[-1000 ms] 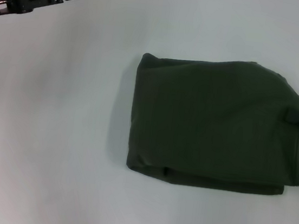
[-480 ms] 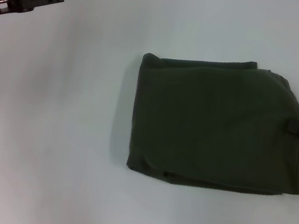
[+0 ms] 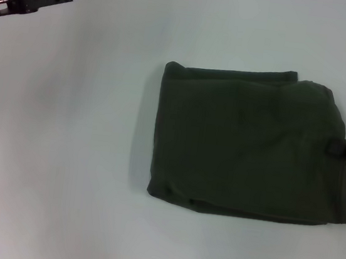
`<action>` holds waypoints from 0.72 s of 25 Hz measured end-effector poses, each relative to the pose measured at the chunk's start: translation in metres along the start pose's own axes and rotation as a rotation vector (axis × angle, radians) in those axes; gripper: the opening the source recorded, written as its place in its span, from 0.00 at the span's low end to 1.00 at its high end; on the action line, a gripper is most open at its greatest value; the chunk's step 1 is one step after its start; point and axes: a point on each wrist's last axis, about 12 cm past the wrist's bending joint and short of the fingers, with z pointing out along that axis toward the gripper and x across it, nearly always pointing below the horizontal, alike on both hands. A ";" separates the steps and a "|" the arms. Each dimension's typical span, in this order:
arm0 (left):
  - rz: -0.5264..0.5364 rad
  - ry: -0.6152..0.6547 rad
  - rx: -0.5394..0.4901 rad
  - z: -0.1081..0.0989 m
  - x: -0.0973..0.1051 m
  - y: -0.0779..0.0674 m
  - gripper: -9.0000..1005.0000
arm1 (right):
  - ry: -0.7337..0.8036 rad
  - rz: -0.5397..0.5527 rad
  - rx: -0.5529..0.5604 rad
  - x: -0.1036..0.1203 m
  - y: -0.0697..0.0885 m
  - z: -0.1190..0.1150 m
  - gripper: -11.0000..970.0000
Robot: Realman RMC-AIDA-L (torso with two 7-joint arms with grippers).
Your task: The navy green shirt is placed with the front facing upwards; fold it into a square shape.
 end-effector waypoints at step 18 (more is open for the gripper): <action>0.006 -0.011 -0.014 -0.002 -0.001 0.002 0.69 | -0.058 0.023 0.043 -0.003 -0.011 -0.017 0.44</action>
